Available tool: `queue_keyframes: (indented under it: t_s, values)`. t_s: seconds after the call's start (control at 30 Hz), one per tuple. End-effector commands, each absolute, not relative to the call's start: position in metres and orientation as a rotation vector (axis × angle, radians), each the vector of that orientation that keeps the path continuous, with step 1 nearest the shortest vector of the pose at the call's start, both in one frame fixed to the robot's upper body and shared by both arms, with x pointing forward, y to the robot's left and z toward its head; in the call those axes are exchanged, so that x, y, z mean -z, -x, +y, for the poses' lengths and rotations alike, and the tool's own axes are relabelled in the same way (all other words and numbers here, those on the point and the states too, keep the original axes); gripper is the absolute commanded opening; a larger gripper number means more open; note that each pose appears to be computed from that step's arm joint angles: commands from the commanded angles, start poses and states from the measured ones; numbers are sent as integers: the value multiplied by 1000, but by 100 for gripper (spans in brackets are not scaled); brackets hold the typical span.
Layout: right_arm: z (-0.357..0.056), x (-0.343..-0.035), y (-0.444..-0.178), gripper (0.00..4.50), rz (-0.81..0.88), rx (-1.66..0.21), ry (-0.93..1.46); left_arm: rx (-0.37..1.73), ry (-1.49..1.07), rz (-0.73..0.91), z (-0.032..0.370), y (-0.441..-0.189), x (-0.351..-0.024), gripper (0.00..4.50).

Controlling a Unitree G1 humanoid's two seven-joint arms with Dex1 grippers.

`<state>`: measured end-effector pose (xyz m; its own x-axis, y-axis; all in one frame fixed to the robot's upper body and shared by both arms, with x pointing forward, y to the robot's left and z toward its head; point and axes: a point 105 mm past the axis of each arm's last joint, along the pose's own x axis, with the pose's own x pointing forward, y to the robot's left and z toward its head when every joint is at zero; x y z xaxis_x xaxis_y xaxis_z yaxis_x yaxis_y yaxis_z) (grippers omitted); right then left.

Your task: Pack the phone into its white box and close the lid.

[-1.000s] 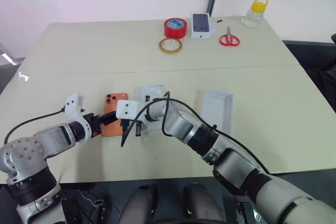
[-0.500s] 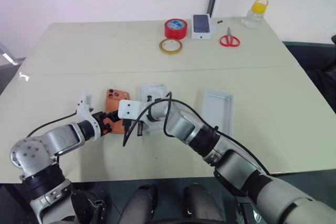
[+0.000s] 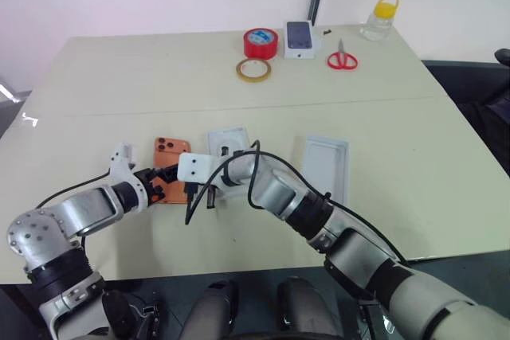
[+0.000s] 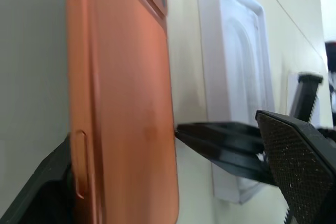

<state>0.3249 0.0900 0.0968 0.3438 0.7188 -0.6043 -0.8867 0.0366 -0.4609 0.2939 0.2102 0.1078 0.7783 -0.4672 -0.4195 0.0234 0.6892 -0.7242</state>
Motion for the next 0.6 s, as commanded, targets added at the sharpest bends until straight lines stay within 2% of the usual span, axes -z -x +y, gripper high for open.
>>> queue_keyframes:
  t_s: [0.03,0.07,0.53,0.6]
  values:
    - [100,-110,-317,0,156,-1272,895,286,812,569,217,-294,-120,261]
    - [100,-111,-317,0,154,-1271,896,286,820,567,217,-294,-121,214]
    - [91,-132,-316,0,103,-1252,876,251,976,594,207,-282,-123,214]
    - [89,-135,-316,0,99,-1247,870,249,985,587,207,-283,-123,158]
